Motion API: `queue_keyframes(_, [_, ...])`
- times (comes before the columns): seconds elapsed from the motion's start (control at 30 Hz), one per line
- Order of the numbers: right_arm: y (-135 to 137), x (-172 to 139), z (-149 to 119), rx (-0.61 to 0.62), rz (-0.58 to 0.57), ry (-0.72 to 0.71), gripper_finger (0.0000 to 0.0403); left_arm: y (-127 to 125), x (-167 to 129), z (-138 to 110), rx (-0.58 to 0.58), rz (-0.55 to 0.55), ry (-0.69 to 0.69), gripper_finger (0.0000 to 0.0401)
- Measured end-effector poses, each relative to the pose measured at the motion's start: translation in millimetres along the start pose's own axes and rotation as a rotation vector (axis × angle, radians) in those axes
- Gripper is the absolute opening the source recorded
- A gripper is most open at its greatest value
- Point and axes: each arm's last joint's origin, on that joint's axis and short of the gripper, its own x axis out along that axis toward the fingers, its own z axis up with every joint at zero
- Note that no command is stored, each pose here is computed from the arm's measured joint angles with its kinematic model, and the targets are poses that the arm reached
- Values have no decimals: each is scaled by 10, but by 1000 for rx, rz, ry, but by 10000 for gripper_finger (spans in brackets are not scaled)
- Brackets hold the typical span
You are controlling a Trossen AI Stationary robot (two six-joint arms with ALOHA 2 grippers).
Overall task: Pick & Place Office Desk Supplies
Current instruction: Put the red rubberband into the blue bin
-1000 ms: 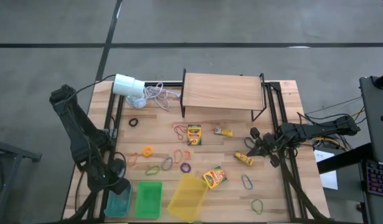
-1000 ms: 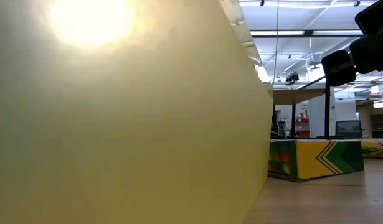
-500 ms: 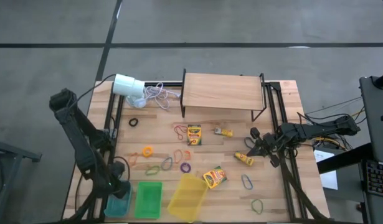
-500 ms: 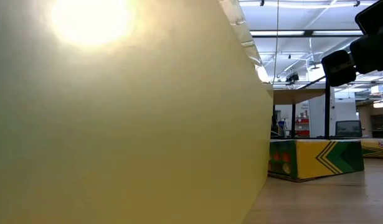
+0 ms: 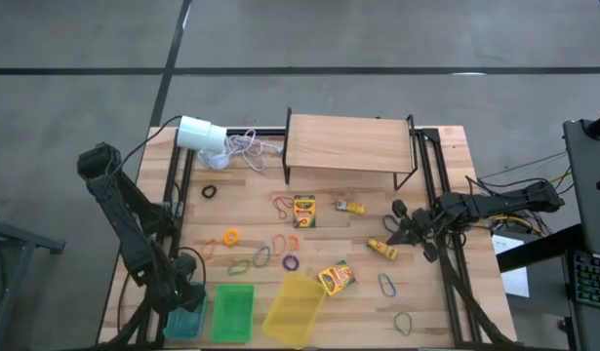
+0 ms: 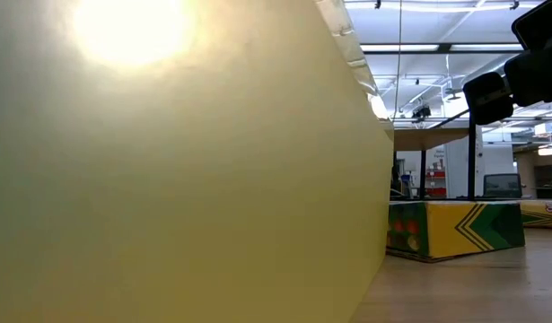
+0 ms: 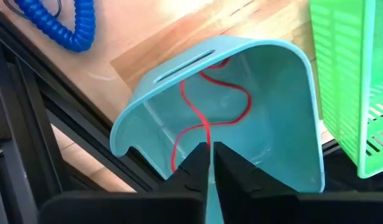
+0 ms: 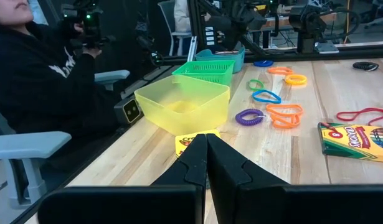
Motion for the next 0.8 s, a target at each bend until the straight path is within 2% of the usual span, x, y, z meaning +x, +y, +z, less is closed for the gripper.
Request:
queue_keyframes(0.37, [0,0,-1,0,0,0,8,-10,-1,3,-16,-19,-14,123])
queue_keyframes(0.8, [0,0,-1,0,0,0,8,-51,-79,44,-42,-120,-64,153])
